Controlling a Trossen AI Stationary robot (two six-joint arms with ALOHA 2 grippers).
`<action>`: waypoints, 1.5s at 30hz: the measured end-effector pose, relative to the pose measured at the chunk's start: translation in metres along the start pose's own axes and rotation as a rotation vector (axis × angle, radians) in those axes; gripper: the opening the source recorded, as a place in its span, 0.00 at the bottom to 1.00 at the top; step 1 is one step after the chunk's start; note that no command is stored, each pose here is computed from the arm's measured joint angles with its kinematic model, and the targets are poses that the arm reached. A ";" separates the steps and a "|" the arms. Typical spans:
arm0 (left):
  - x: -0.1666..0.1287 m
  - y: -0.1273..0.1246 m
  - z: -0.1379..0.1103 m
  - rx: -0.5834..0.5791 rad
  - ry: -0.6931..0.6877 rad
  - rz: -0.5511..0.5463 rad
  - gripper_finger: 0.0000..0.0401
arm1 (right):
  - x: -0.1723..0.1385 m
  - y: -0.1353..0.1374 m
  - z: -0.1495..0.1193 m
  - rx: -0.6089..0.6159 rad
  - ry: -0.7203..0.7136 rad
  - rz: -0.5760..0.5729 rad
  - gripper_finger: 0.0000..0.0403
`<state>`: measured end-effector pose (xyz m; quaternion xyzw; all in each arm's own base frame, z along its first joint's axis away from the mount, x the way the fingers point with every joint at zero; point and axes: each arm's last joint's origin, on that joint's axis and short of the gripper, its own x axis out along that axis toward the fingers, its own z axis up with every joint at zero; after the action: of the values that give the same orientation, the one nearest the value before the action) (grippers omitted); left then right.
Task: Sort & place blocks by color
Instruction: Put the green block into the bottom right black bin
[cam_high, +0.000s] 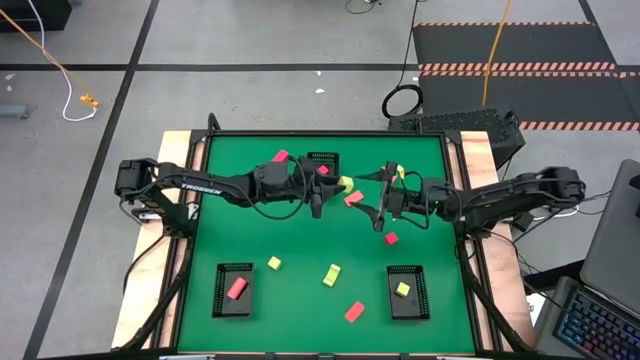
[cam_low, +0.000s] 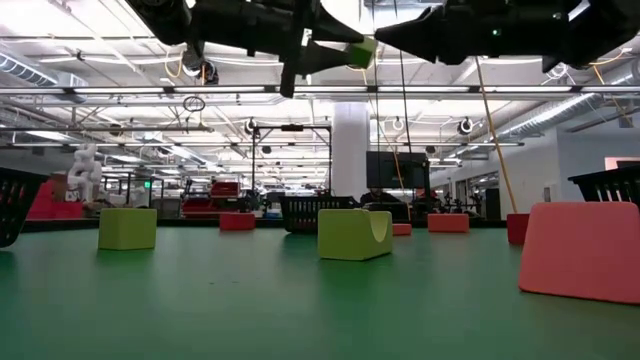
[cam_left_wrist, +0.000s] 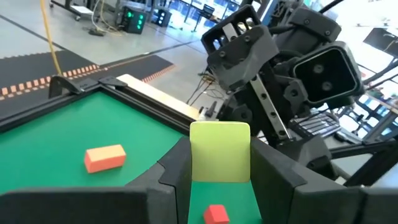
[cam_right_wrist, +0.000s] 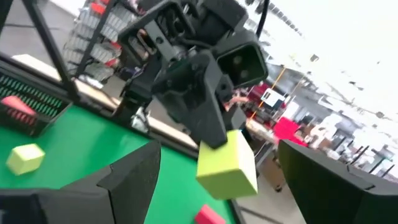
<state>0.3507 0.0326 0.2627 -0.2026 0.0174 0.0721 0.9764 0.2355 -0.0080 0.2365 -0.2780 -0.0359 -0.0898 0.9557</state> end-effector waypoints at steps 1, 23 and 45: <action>0.000 0.000 0.000 0.002 -0.002 0.000 0.31 | 0.001 0.000 0.000 -0.006 -0.013 -0.009 0.78; 0.000 -0.005 0.001 0.020 -0.019 -0.021 0.31 | 0.022 0.007 -0.017 -0.130 0.006 -0.165 0.62; 0.000 -0.002 -0.002 -0.013 0.014 -0.014 0.82 | 0.017 0.017 -0.011 -0.096 0.041 -0.088 0.30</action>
<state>0.3507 0.0297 0.2623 -0.2097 0.0222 0.0637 0.9754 0.2553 -0.0024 0.2209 -0.3197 -0.0244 -0.1390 0.9370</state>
